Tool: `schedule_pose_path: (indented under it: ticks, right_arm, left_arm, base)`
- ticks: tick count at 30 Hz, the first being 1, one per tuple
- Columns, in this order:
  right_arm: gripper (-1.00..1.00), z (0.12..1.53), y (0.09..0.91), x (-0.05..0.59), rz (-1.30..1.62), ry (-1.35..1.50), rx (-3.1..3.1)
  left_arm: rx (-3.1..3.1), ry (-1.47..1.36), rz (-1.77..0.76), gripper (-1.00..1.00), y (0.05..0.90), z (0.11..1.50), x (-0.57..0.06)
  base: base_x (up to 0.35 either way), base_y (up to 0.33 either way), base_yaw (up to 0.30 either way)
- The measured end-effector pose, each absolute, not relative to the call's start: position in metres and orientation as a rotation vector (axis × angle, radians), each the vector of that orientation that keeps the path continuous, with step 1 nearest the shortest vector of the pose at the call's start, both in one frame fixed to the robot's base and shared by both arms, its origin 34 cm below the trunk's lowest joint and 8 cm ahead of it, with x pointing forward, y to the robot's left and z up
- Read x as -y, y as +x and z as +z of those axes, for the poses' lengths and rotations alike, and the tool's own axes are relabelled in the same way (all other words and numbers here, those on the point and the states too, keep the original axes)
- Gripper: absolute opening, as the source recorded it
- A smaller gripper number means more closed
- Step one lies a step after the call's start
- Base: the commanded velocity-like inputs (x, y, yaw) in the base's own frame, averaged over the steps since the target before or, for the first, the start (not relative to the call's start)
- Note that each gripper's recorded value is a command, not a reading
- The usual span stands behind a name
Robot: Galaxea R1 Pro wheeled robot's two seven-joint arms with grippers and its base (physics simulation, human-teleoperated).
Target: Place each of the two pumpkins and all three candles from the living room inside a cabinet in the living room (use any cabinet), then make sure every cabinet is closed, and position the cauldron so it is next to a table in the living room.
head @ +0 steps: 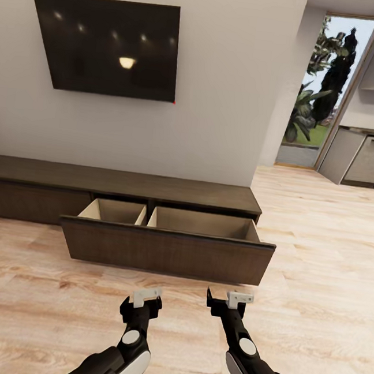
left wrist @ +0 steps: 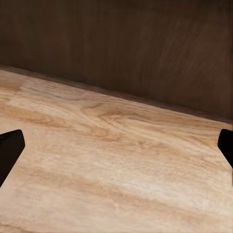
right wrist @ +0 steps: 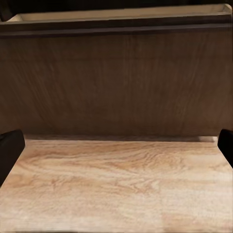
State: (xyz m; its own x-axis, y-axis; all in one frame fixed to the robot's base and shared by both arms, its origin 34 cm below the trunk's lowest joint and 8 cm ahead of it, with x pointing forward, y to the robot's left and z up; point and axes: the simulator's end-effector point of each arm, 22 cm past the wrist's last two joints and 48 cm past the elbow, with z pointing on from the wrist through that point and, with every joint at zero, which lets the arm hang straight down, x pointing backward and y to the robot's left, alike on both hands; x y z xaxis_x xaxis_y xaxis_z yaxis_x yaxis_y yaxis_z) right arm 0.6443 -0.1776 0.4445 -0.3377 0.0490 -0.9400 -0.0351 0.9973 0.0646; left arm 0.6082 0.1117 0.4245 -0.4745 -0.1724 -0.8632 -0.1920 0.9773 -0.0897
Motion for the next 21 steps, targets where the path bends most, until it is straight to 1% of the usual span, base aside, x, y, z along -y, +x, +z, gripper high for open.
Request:
schedule_pose_path:
  ticks: [8,14,21]
  right_arm:
    - [1.0,0.423,0.64,0.181,0.096,0.055,-1.943]
    - [1.0,0.41,0.646,0.217,0.085,0.214,-1.967]
    - [1.0,0.399,0.645,0.225,0.08,0.246,-1.986]
  left_arm:
    - [-2.072,-0.163,-0.043,1.0,0.609,0.412,-0.093]
    - [-2.093,-0.152,-0.051,1.0,0.607,0.399,-0.09]
    - [-2.107,-0.161,-0.045,1.0,0.606,0.389,-0.092]
  base:
    - [0.0,0.0,0.0]
    - [0.0,0.0,0.0]
    - [0.0,0.0,0.0]
